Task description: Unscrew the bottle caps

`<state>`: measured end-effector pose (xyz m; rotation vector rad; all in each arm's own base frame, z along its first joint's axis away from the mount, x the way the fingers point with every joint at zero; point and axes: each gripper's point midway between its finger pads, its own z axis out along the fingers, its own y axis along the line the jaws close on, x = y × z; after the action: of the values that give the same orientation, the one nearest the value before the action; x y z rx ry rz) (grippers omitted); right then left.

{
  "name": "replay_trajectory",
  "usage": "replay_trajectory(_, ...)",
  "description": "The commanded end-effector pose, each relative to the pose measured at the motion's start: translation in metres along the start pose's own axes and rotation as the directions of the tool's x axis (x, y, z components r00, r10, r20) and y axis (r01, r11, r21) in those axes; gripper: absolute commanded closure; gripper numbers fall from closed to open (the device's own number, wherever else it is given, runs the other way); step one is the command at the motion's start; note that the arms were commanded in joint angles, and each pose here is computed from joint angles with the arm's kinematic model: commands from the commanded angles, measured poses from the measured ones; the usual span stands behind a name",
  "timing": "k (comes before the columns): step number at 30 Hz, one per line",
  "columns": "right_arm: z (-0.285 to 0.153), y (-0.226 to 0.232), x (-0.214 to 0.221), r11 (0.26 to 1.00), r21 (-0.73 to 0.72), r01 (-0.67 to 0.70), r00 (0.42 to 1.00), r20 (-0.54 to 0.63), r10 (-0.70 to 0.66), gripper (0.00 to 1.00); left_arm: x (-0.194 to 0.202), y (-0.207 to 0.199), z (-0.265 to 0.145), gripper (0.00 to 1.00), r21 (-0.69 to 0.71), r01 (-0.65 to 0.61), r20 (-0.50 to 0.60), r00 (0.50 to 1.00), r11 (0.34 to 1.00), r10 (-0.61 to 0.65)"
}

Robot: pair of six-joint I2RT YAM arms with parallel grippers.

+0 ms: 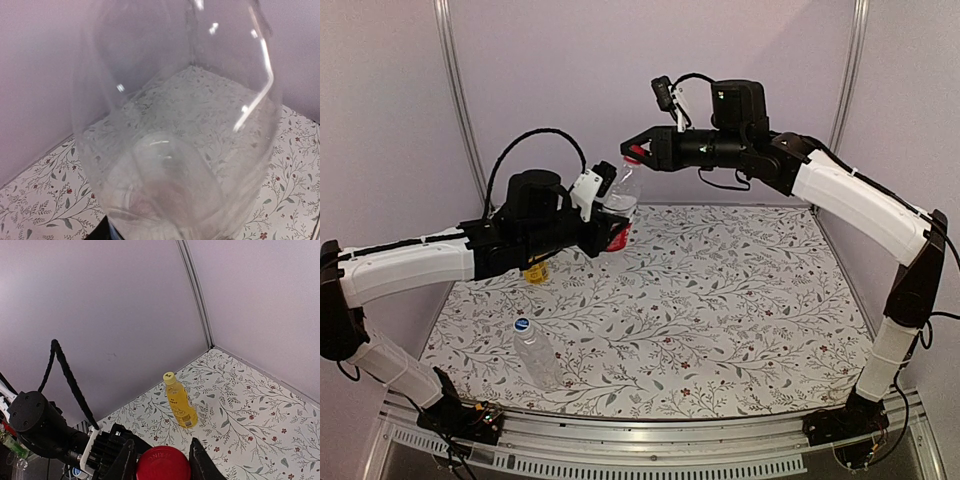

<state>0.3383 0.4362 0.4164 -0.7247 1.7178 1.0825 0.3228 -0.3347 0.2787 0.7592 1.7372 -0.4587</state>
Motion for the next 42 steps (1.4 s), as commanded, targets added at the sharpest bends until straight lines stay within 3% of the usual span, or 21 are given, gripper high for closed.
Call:
replay_trajectory(1,-0.001,0.01,-0.006,0.998,-0.036,0.049,0.999,0.008,-0.049,0.76,-0.012,-0.016,-0.008,0.61,0.068,-0.032,0.037,0.999,0.997,0.029)
replay_trajectory(5,-0.01,0.017,-0.006,0.984,-0.126,0.127,0.992,0.0,-0.128,0.91,-0.016,-0.041,-0.017,0.6,0.219,-0.058,0.062,0.997,0.974,0.045)
replay_trajectory(8,-0.02,0.031,-0.003,0.952,-0.253,0.171,0.984,-0.007,-0.178,0.96,-0.019,-0.061,-0.025,0.6,0.342,-0.064,0.083,0.996,0.938,0.037)
replay_trajectory(13,-0.043,0.065,0.013,0.83,-0.483,0.277,0.951,0.018,-0.308,0.97,-0.021,-0.094,-0.043,0.6,0.549,-0.074,0.104,0.994,0.833,0.02)
replay_trajectory(16,-0.056,0.075,0.016,0.771,-0.55,0.321,0.934,0.05,-0.353,0.97,-0.021,-0.11,-0.059,0.59,0.66,-0.093,0.129,0.992,0.745,0.009)
replay_trajectory(27,-0.083,0.085,0.017,0.683,-0.653,0.326,0.926,0.076,-0.369,0.99,-0.021,-0.124,-0.089,0.58,0.844,-0.093,0.141,0.989,0.529,-0.05)
replay_trajectory(36,-0.085,0.088,0.021,0.659,-0.689,0.301,0.932,0.067,-0.355,1.0,-0.017,-0.12,-0.081,0.6,0.836,-0.059,0.108,0.992,0.546,-0.059)
replay_trajectory(42,-0.08,0.083,0.021,0.69,-0.66,0.296,0.935,0.053,-0.35,0.97,-0.017,-0.118,-0.078,0.6,0.825,-0.055,0.109,0.992,0.562,-0.063)
